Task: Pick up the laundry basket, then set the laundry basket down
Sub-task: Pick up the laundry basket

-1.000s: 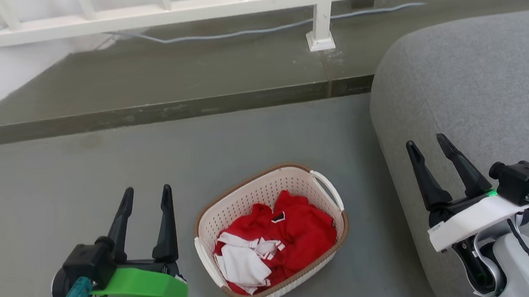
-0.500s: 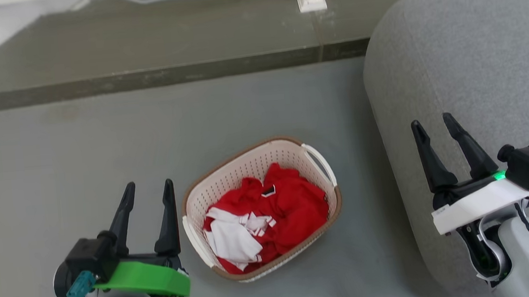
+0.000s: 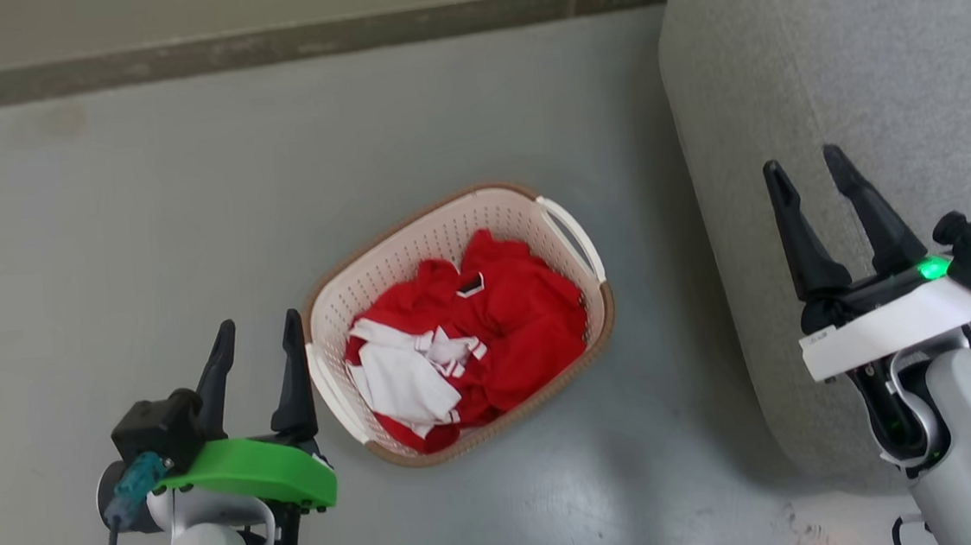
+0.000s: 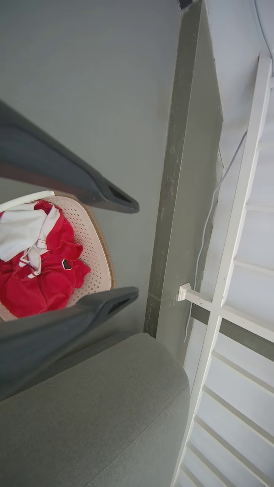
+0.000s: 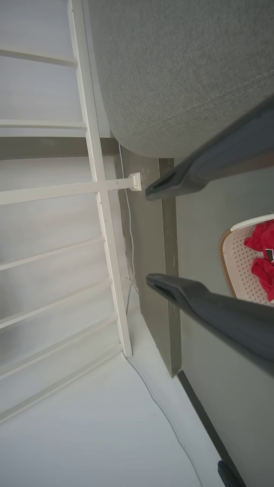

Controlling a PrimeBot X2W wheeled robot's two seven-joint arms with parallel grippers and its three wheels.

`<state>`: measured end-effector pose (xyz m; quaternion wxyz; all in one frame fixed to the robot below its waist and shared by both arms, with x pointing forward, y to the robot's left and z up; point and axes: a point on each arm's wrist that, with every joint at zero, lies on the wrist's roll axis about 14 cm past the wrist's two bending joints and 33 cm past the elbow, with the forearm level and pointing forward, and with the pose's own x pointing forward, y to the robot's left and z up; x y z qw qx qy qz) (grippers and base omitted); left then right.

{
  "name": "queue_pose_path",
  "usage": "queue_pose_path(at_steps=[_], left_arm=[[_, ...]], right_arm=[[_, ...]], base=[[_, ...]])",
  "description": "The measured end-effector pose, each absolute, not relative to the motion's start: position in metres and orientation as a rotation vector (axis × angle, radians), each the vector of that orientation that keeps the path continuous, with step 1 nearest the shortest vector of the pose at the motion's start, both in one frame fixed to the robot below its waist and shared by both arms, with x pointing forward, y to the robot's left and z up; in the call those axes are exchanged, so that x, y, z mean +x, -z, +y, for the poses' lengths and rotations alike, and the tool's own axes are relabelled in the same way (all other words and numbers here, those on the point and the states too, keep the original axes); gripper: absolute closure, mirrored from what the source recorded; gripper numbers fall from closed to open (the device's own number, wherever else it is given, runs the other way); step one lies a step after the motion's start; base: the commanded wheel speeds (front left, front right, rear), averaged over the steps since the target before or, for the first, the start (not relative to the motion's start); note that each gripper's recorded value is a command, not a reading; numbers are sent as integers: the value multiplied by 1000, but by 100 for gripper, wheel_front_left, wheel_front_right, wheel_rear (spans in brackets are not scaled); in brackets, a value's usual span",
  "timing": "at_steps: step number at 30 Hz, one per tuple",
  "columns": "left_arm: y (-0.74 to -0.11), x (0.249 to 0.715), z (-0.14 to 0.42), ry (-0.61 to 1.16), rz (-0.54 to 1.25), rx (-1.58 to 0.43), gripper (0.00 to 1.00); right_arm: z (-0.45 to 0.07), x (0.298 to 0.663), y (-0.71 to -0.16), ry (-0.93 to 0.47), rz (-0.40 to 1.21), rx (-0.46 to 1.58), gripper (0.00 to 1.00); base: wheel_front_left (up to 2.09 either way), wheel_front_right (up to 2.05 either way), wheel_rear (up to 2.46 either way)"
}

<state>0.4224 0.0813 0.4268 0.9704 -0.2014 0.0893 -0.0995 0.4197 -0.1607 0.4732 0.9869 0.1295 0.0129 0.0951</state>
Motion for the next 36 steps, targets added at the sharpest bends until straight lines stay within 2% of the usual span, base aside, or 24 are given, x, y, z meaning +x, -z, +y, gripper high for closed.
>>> queue_pose_path(at_steps=[24,36], left_arm=[[-266,437,73,45,660,-542,0],[-194,431,64,1,886,-525,0]], right_arm=[[-175,461,-424,-167,116,270,0],[-189,470,-382,-133,201,261,0]], base=[[0,0,0],[0,0,0]])
